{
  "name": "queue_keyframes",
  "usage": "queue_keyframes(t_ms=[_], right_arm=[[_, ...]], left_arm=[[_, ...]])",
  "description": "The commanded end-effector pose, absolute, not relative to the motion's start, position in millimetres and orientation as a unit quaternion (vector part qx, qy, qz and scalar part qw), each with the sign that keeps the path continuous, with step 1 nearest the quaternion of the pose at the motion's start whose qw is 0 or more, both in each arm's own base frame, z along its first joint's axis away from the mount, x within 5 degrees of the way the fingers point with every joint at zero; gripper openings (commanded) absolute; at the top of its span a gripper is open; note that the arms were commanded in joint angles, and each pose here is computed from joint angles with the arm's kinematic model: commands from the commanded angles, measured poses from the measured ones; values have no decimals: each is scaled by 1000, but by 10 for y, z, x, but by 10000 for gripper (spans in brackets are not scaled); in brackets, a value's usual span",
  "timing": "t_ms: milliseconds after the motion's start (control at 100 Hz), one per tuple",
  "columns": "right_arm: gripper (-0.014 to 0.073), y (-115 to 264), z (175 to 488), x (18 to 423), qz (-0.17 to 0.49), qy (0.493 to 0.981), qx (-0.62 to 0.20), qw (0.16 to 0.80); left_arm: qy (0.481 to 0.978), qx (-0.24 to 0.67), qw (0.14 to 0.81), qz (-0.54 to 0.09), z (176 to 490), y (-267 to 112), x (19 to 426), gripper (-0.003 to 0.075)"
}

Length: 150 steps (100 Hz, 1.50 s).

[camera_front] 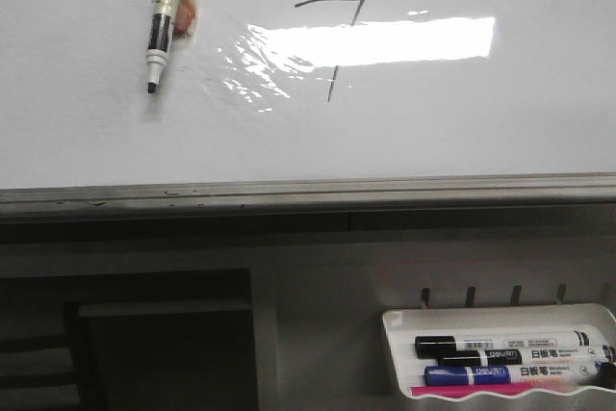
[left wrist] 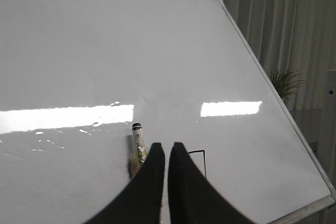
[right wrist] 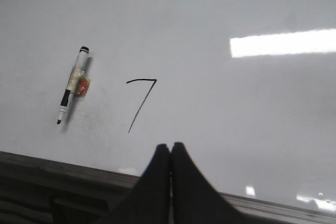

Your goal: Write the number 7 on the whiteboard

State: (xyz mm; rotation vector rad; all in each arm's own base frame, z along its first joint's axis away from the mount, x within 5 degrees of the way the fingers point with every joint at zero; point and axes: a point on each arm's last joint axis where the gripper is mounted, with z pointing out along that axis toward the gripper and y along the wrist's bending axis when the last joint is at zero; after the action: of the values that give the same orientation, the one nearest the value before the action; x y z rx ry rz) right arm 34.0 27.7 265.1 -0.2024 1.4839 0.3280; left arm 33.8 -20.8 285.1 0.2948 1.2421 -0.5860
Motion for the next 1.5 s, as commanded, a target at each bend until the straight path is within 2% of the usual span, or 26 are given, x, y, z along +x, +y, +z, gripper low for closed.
queue_keyframes(t_ms=[0, 730, 880, 1210, 1360, 1490], right_arm=[[-64, 249, 2756, 307, 149, 648, -72, 743], [-64, 249, 2759, 306, 151, 647, -70, 744], [-64, 249, 2759, 306, 151, 647, -70, 744], [-64, 249, 2759, 306, 151, 647, -70, 744], [-64, 249, 2759, 306, 151, 647, -70, 744], [-64, 249, 2759, 306, 151, 647, -70, 744]], left_arm=[[545, 112, 785, -271, 2978, -164, 326, -20], [545, 114, 786, -269, 2979, -165, 326, -20], [544, 168, 799, -191, 2952, -194, 346, -20], [634, 92, 767, -39, 2450, -110, 570, -20], [642, 58, 765, -7, 2305, -56, 576, -20], [633, 41, 773, -6, 2143, -37, 556, -20]])
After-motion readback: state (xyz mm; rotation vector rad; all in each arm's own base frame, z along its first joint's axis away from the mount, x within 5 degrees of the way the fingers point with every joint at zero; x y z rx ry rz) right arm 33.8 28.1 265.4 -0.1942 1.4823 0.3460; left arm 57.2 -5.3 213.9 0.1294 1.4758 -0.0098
